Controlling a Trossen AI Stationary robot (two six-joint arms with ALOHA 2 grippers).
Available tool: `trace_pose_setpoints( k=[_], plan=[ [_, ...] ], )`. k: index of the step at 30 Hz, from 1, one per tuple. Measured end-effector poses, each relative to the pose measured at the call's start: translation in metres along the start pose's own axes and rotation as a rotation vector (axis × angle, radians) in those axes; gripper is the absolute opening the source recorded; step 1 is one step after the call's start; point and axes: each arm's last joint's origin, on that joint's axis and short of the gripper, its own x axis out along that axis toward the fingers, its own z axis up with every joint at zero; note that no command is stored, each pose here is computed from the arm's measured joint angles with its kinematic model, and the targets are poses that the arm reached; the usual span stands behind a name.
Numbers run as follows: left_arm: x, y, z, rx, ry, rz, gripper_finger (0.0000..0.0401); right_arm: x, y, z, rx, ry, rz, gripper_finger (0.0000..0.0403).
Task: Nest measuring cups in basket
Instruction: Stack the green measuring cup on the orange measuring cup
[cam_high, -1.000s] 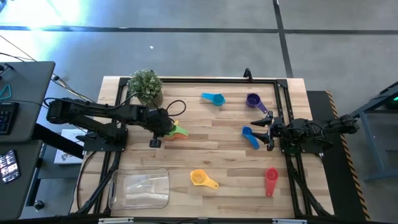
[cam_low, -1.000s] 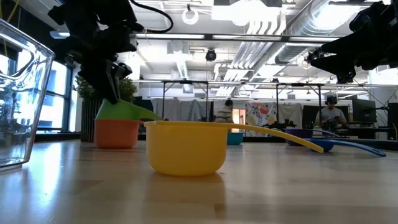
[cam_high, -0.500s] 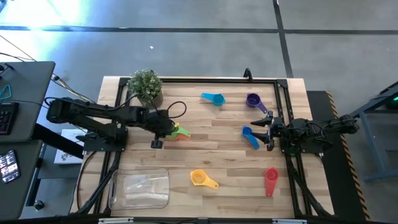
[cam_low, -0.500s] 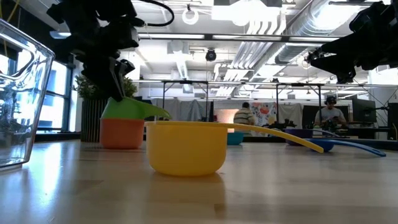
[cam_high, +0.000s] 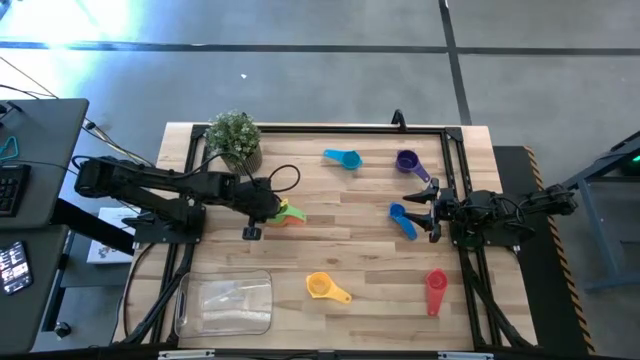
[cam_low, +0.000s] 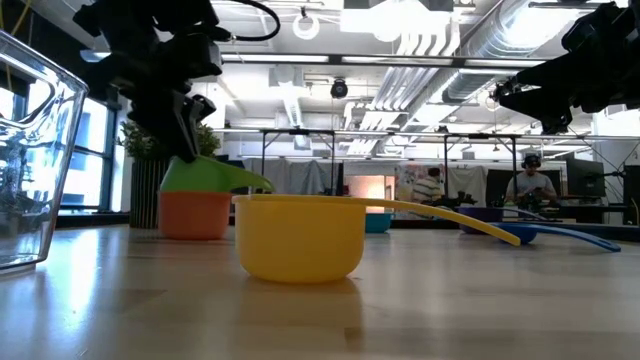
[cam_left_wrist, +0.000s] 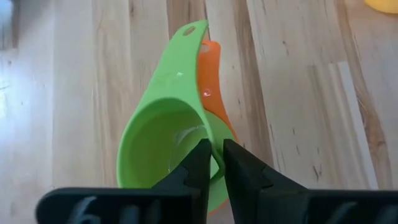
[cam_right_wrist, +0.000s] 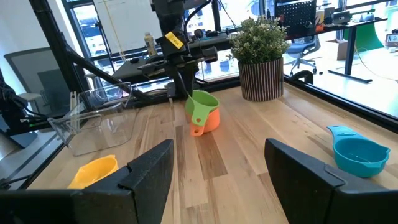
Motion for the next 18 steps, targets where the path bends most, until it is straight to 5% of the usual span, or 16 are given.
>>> trace_pose_setpoints(
  k=[10, 18],
  plan=[
    [0.0001, -0.0031, -0.0026, -0.006, 0.028, -0.028, 0.0115, 0.0000, 0.0000, 0.0000, 0.000, 0.000, 0.000, 0.0243],
    [-0.0001, -0.0095, -0.0022, -0.016, 0.033, -0.046, 0.0128, 0.0000, 0.0000, 0.0000, 0.000, 0.000, 0.000, 0.0243]
  ],
)
